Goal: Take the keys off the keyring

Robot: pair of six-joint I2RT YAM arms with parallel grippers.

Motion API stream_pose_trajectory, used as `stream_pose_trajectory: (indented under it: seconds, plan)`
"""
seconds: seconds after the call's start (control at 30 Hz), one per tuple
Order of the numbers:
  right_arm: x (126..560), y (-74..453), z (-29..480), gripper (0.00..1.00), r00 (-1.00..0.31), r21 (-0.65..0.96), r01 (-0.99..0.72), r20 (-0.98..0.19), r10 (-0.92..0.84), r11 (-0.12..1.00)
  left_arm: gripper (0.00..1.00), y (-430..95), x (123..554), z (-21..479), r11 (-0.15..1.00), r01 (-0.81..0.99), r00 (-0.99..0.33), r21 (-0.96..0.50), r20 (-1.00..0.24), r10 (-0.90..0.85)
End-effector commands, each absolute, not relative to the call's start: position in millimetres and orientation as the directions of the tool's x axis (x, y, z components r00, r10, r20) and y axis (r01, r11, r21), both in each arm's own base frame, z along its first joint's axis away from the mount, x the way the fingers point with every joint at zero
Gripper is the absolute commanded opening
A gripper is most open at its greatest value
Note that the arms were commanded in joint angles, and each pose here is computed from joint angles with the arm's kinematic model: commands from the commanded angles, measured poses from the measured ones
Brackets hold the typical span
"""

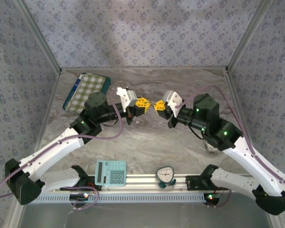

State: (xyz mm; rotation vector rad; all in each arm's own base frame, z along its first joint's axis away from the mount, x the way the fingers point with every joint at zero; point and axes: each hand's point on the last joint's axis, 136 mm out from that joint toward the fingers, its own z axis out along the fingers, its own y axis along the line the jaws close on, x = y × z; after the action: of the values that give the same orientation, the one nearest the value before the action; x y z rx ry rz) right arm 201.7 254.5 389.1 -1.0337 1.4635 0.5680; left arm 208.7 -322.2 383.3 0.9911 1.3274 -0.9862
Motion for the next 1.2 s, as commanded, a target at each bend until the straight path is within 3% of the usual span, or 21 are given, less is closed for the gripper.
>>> stream_pose_trajectory:
  seconds: [0.0, 0.4, 1.17]
  plan:
    - [195.8, 243.1, 404.5, 0.0, 0.191, -0.312, -0.801, -0.942, -0.277, 0.511, 0.0, -308.1, 227.8, 405.9, 0.389, 0.921, 0.004, -0.016, -0.999, -0.051]
    - [173.5, 260.3, 391.7, 0.0, 0.347, -0.484, -0.774, -0.864, -0.366, 0.409, 0.0, -308.9, 229.1, 407.0, 0.388, 0.921, -0.017, -0.034, -0.999, -0.047]
    - [151.9, 276.1, 382.9, 0.0, 0.412, -0.52, -0.803, -0.838, -0.359, 0.292, 0.0, -313.3, 229.2, 405.0, 0.365, 0.929, -0.049, -0.059, -0.998, -0.037]
